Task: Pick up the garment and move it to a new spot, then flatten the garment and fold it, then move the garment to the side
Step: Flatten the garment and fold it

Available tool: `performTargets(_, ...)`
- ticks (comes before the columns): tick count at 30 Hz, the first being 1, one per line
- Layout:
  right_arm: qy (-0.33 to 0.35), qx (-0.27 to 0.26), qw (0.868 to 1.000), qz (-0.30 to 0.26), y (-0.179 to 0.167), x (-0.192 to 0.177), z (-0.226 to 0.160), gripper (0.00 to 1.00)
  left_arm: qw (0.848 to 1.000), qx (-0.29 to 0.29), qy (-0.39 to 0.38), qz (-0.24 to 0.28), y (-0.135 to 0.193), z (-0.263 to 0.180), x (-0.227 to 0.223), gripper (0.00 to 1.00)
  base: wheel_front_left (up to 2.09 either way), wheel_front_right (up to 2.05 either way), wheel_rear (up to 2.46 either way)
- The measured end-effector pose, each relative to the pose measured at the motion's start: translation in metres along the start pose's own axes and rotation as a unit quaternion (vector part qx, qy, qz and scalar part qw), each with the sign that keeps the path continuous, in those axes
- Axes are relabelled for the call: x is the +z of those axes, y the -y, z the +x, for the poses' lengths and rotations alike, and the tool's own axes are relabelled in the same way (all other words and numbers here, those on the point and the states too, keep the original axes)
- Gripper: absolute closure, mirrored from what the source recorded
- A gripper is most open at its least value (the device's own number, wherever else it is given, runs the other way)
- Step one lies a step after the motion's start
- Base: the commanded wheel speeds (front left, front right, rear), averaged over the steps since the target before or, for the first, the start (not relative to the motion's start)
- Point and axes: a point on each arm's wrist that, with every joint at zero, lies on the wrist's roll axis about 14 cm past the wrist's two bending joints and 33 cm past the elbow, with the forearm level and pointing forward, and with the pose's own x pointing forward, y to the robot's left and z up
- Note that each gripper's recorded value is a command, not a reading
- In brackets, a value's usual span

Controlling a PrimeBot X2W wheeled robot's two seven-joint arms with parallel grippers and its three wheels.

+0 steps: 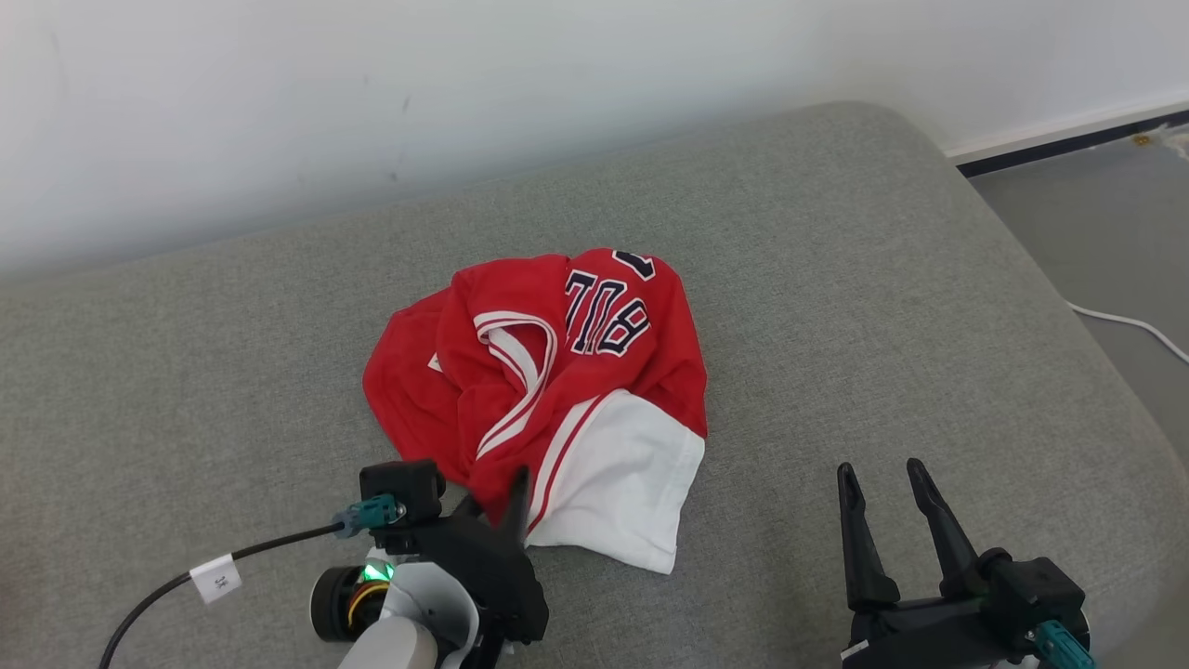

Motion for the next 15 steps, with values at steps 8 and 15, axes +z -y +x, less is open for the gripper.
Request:
performTargets(8,0.004,0.004,1.0,0.002,-0.003,0.002,0.0,0.0,0.994,-0.055,0.08,0.044,0.034,0.004,0.053,1.0,0.0,0.0,0.0)
performTargets(15,0.005,0.015,1.0,0.004,-0.009,0.002,0.001,0.0,0.958,-0.136,0.214,0.135,0.103,-0.001,0.157,1.0,0.0,0.0,0.0)
